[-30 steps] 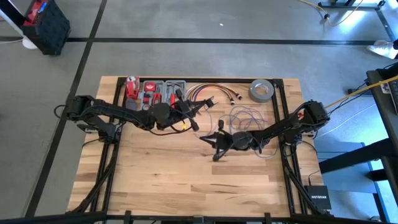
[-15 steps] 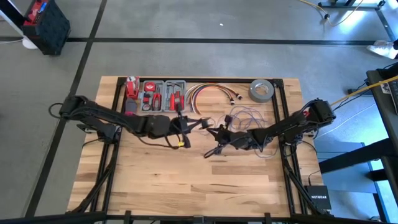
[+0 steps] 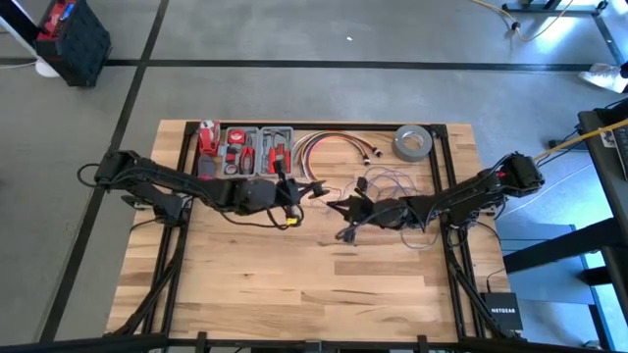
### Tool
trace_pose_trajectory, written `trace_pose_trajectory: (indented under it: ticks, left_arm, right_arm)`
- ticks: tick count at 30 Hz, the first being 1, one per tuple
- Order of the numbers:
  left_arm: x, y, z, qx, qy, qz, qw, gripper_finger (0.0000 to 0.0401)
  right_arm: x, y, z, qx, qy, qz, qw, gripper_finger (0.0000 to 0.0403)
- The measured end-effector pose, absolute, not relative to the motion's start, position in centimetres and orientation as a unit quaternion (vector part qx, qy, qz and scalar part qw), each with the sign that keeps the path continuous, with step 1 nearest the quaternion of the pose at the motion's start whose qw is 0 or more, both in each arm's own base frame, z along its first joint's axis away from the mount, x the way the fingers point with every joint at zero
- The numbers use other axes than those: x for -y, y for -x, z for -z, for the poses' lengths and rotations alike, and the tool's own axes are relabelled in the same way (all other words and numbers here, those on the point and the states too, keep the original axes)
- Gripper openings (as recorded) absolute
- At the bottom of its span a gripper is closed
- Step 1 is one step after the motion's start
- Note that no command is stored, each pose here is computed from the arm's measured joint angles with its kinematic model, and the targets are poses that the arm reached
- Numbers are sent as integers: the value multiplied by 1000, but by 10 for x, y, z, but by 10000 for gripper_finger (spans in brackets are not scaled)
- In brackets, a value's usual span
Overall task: Coil cords
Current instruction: Coil the blue wire onto the black spool
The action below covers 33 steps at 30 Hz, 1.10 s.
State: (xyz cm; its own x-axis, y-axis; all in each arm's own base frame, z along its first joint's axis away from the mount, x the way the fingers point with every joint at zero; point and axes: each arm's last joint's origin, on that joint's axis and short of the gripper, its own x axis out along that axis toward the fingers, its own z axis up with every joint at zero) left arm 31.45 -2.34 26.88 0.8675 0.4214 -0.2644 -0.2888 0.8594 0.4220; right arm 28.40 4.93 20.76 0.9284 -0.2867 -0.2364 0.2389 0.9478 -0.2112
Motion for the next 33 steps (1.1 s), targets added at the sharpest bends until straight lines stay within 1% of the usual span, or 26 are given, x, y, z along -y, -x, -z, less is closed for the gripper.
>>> trace_pose_trajectory:
  ticks: [4, 6, 8, 13, 18, 23, 26, 33]
  left_arm:
    - [26, -314, -266, -190, -189, -161, 950, 0]
    - [25, -313, -262, -209, -190, -156, 947, 0]
    - [22, -313, -259, -218, -187, -159, 945, 0]
    - [13, -325, -257, -183, -182, -174, 950, 0]
    - [9, -340, -246, -152, -166, -163, 961, 0]
    - [10, -347, -242, -126, -154, -164, 966, 0]
    - [11, -348, -249, -92, -137, -169, 972, 0]
    - [13, -346, -264, -39, -113, -174, 977, 0]
  right_arm:
    - [-41, -286, -208, -133, 82, 136, 978, 7]
    - [-41, -284, -211, -129, 77, 119, 981, 7]
    - [-43, -284, -218, -105, 61, 94, 988, 7]
    - [-47, -288, -223, -62, 13, 38, 997, 7]
    - [-49, -297, -216, -58, 3, 37, 998, 7]
    - [-48, -307, -216, -57, 14, 45, 997, 7]
    - [-44, -309, -211, -70, 18, 67, 995, 7]
    - [-43, -309, -208, -82, 19, 81, 993, 7]
